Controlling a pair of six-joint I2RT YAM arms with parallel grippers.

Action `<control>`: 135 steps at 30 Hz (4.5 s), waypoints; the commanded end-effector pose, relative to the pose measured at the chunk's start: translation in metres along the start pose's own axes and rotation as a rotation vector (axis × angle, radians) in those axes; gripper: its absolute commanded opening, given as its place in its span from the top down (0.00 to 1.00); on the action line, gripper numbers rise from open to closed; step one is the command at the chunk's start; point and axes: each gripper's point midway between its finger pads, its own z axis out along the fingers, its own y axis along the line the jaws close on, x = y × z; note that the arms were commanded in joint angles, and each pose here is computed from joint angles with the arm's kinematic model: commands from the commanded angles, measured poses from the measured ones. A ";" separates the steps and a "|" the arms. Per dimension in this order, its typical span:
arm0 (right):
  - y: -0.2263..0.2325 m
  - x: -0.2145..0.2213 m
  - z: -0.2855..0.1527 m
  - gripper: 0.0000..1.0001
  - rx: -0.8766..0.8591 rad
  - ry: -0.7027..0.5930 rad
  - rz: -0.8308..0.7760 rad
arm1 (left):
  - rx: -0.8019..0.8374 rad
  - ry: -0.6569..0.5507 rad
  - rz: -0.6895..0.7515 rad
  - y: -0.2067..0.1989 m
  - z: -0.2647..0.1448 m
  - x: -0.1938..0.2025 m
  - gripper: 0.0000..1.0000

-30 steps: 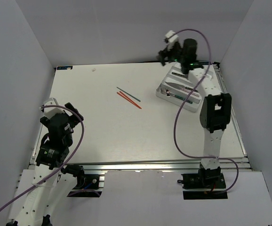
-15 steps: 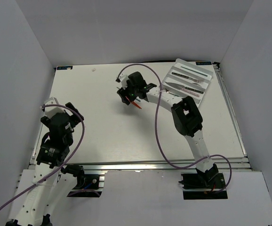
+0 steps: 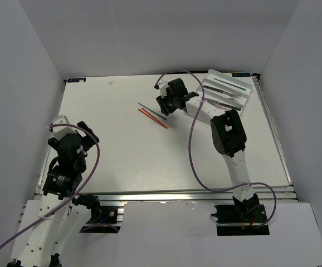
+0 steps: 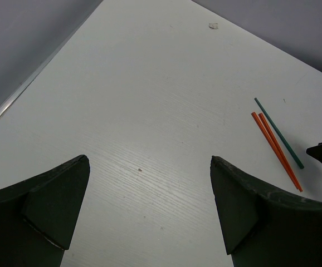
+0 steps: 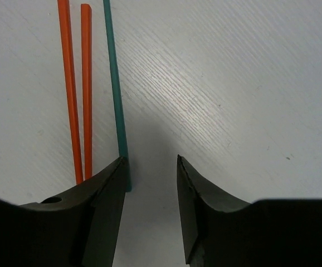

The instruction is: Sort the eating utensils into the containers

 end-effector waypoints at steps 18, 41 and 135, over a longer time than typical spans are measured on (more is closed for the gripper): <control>0.004 0.047 0.035 0.80 -0.021 0.156 -0.099 | 0.035 -0.003 -0.001 -0.006 -0.001 -0.001 0.02; -0.069 -0.066 -0.080 1.00 -0.001 -0.266 -0.158 | 0.053 -0.025 -0.017 -0.007 -0.006 -0.006 0.02; -0.091 -0.176 -0.181 0.11 0.251 -0.766 0.057 | 0.052 -0.013 -0.012 -0.009 -0.005 -0.003 0.02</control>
